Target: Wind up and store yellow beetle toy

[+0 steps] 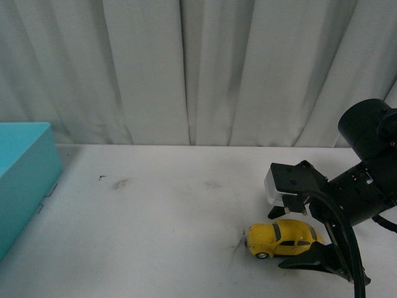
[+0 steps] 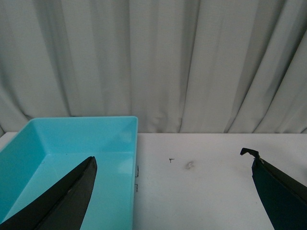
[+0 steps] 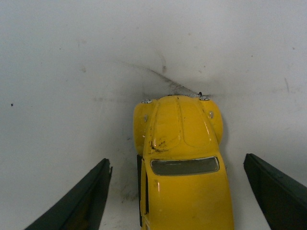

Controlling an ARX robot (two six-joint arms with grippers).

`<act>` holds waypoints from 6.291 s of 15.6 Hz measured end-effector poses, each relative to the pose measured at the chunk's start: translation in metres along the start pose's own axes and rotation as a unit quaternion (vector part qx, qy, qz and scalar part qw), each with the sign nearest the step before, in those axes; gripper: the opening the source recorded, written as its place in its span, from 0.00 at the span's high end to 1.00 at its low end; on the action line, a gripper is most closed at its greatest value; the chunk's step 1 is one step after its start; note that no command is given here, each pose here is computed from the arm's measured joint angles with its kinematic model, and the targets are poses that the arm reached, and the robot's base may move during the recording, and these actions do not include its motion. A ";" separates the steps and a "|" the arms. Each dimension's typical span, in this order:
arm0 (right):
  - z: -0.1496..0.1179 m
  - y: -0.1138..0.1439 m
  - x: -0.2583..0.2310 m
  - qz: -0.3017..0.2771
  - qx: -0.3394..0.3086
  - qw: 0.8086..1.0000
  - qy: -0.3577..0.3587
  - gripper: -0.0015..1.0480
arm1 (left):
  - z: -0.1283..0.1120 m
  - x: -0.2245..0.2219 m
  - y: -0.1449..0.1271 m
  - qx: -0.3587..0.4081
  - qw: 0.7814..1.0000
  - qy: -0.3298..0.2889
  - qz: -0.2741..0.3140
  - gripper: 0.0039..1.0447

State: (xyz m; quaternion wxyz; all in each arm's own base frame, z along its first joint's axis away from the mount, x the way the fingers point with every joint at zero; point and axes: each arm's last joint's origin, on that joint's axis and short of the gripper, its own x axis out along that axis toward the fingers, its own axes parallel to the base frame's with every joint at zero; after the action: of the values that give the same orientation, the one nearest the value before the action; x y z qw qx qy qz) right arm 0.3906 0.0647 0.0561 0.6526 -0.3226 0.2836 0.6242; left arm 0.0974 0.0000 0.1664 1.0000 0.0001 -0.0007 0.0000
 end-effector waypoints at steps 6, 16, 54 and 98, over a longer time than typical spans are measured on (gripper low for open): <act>0.000 -0.001 -0.001 0.001 -0.002 1.000 0.000 0.60 | 0.000 0.000 0.000 0.000 1.000 0.000 0.000 0.06; -0.023 0.019 -0.017 -0.006 0.007 1.000 0.001 0.60 | 0.000 0.000 0.000 0.000 1.000 0.000 0.000 0.06; -0.107 0.055 -0.076 -0.039 0.052 0.997 -0.049 0.06 | 0.000 0.000 0.000 0.000 1.000 0.000 0.000 0.06; 0.031 0.264 -0.145 -0.628 0.314 0.654 -0.283 0.98 | 0.000 0.000 0.000 0.000 1.000 0.000 0.000 0.06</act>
State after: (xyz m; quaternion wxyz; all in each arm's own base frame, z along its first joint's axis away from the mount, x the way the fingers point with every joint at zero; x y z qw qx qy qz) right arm 0.1171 0.0000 0.1702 1.0000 -0.0075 -0.0060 0.0007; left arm 0.0974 -0.0001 0.1664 1.0000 0.0001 -0.0005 -0.0002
